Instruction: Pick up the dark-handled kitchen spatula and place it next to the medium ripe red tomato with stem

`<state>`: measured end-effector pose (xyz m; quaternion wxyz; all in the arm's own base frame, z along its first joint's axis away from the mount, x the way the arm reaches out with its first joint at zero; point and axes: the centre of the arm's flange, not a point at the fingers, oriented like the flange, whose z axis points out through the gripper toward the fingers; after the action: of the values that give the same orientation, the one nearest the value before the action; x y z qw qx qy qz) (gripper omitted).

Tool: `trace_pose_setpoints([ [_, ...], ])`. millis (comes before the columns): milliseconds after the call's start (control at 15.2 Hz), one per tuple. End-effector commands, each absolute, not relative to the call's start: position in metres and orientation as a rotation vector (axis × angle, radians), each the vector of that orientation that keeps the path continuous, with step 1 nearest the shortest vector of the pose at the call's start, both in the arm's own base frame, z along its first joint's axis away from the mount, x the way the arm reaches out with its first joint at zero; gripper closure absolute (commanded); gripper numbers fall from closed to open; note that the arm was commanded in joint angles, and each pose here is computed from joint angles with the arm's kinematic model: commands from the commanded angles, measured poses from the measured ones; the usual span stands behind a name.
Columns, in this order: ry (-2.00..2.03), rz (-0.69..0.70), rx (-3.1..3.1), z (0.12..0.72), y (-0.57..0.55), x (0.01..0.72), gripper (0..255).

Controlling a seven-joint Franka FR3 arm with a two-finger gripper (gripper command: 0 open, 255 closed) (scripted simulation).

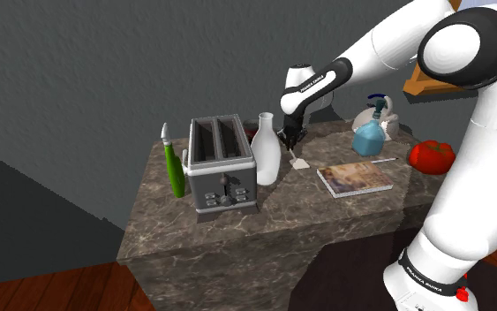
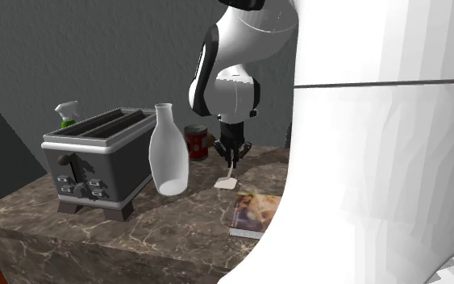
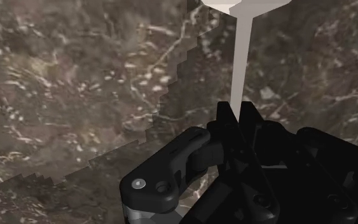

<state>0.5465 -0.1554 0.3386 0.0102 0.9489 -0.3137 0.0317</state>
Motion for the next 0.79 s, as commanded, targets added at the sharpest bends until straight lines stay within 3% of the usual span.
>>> trace_pose_setpoints([
  [0,-0.979,0.099,2.962,0.339,-0.155,0.546,255],
  [726,-0.979,0.099,2.962,0.381,-0.155,0.546,255],
])
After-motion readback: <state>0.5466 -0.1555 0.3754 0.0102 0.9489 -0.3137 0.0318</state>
